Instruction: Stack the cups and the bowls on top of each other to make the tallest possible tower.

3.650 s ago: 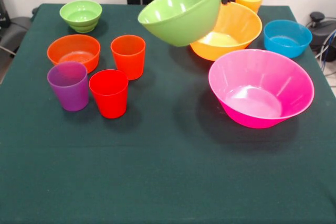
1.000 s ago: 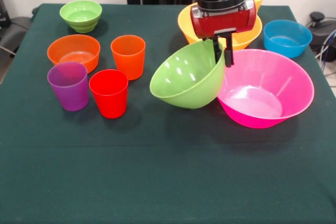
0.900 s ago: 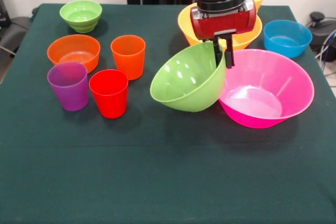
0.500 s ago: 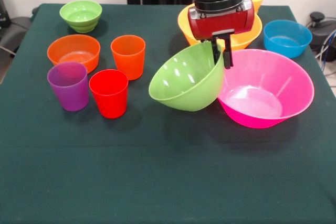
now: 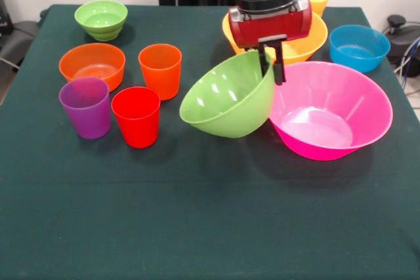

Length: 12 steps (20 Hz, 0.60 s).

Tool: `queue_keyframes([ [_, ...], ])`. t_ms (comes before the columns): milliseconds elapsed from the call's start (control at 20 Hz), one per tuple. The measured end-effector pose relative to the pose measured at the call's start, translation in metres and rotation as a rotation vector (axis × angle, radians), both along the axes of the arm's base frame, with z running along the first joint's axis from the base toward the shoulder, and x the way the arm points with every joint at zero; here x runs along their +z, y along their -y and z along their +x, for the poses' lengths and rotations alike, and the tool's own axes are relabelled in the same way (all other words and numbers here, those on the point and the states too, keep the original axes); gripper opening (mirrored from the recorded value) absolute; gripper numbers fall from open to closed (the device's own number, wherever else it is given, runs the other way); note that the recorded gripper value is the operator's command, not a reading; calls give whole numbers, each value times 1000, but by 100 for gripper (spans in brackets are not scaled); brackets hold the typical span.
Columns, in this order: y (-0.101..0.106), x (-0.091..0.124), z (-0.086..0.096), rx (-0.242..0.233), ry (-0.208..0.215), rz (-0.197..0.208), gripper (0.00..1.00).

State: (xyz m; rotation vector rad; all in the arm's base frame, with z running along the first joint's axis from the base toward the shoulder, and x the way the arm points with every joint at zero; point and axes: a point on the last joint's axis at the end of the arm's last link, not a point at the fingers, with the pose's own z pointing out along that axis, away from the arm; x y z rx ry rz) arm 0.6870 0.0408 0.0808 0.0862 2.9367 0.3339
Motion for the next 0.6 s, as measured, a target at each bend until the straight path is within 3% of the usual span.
queue_keyframes([
  [600, 65, 32, -3, -73, 34, -37, 0],
])
